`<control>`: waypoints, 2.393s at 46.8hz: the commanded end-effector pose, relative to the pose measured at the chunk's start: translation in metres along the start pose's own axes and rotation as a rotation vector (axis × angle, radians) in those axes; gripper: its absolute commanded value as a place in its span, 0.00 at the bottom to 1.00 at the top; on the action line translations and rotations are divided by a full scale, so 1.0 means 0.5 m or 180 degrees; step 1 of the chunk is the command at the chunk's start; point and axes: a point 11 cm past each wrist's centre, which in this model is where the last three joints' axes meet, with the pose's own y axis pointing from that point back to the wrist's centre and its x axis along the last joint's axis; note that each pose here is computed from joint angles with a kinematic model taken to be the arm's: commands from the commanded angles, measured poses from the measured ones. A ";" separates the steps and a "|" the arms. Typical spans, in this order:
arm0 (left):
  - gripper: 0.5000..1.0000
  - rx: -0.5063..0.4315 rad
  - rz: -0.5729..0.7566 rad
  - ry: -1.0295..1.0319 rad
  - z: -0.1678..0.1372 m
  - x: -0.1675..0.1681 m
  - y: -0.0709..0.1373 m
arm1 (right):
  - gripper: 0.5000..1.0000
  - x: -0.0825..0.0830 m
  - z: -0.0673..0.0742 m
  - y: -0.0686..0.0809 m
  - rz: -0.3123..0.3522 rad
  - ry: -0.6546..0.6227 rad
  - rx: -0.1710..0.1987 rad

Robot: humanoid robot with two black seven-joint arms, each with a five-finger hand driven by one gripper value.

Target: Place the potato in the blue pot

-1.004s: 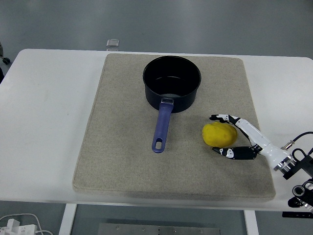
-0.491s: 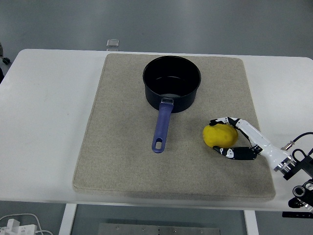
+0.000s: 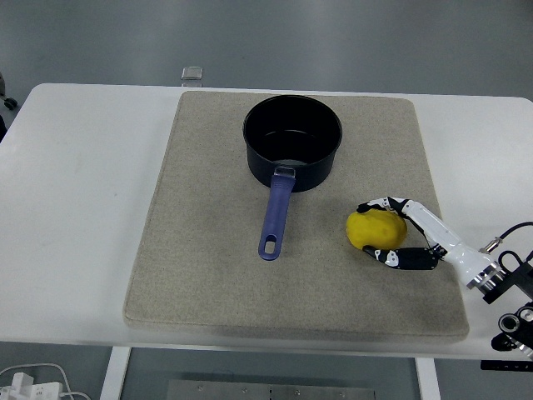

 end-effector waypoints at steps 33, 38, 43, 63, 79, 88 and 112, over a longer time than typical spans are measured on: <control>0.99 -0.0003 0.0005 0.0007 0.000 0.001 0.000 | 0.00 0.202 -0.155 -0.174 0.0119 0.0424 0.0382; 0.99 -0.0002 0.0005 0.0003 0.000 0.001 0.000 | 0.00 0.218 -0.176 -0.203 0.0084 0.0535 0.0415; 0.99 -0.0003 0.0009 0.0008 0.001 0.002 0.000 | 0.00 0.200 -0.192 -0.242 -0.0004 0.0548 0.0452; 0.99 -0.0004 0.0014 0.0008 0.001 0.003 0.000 | 0.00 0.120 -0.242 -0.371 -0.0083 0.0411 0.0570; 0.99 0.0001 0.0015 0.0009 -0.001 0.003 0.000 | 0.00 0.068 -0.227 -0.438 0.0040 0.0347 0.0432; 0.99 0.0001 0.0010 0.0009 -0.001 0.002 0.000 | 0.00 0.054 -0.211 -0.453 0.0140 0.0268 0.0324; 0.98 0.0001 0.0010 0.0009 -0.001 0.002 0.000 | 0.00 0.045 -0.162 -0.444 0.0319 0.0076 0.0114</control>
